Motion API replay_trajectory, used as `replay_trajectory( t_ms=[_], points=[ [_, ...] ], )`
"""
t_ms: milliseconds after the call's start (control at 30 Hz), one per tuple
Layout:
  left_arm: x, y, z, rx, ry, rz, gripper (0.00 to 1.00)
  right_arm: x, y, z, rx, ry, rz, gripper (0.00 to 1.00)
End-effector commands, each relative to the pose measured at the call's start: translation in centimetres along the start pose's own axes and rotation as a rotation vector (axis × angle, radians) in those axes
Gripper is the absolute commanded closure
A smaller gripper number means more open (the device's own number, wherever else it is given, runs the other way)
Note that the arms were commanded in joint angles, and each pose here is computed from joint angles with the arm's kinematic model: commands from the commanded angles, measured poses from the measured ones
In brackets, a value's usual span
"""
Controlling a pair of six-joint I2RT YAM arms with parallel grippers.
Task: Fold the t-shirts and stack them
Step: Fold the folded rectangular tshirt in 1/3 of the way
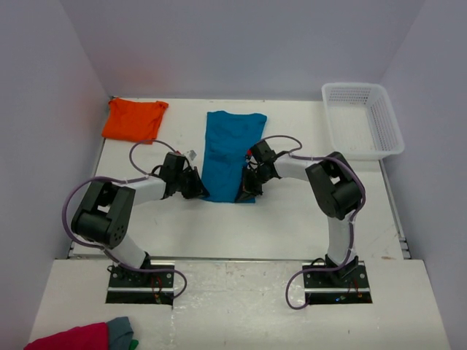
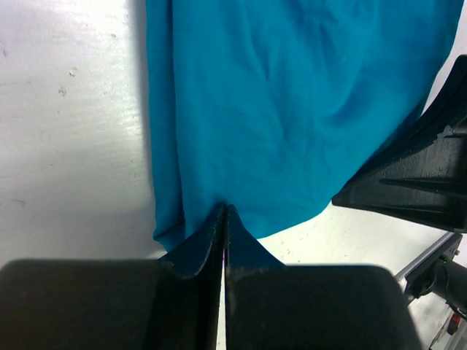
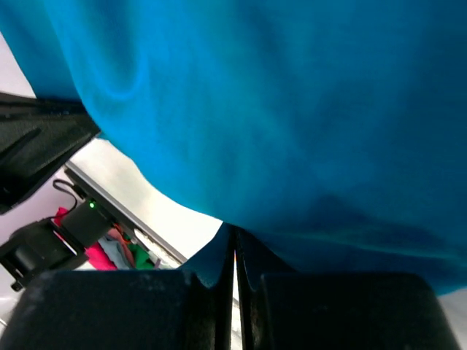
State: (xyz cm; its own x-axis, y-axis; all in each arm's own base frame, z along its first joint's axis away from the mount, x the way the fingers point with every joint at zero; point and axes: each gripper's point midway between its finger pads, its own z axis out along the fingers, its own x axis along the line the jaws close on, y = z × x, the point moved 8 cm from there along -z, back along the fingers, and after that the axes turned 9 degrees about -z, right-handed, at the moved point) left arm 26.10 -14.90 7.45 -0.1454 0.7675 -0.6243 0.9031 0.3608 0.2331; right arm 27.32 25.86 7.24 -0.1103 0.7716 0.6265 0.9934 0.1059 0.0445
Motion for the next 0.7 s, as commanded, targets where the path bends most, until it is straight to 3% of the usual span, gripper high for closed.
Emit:
replay_trajectory(
  t_ms=[0, 667],
  points=[
    [1.0, -1.2, -0.4, 0.022, 0.015, -0.012, 1.00, -2.8, -0.6, 1.3, -0.029, -0.216, 0.062, 1.00],
    [4.6, -6.3, -2.7, 0.059, 0.078, -0.056, 1.00, -7.1, -10.4, 1.1, -0.008, -0.287, 0.127, 1.00]
  ],
)
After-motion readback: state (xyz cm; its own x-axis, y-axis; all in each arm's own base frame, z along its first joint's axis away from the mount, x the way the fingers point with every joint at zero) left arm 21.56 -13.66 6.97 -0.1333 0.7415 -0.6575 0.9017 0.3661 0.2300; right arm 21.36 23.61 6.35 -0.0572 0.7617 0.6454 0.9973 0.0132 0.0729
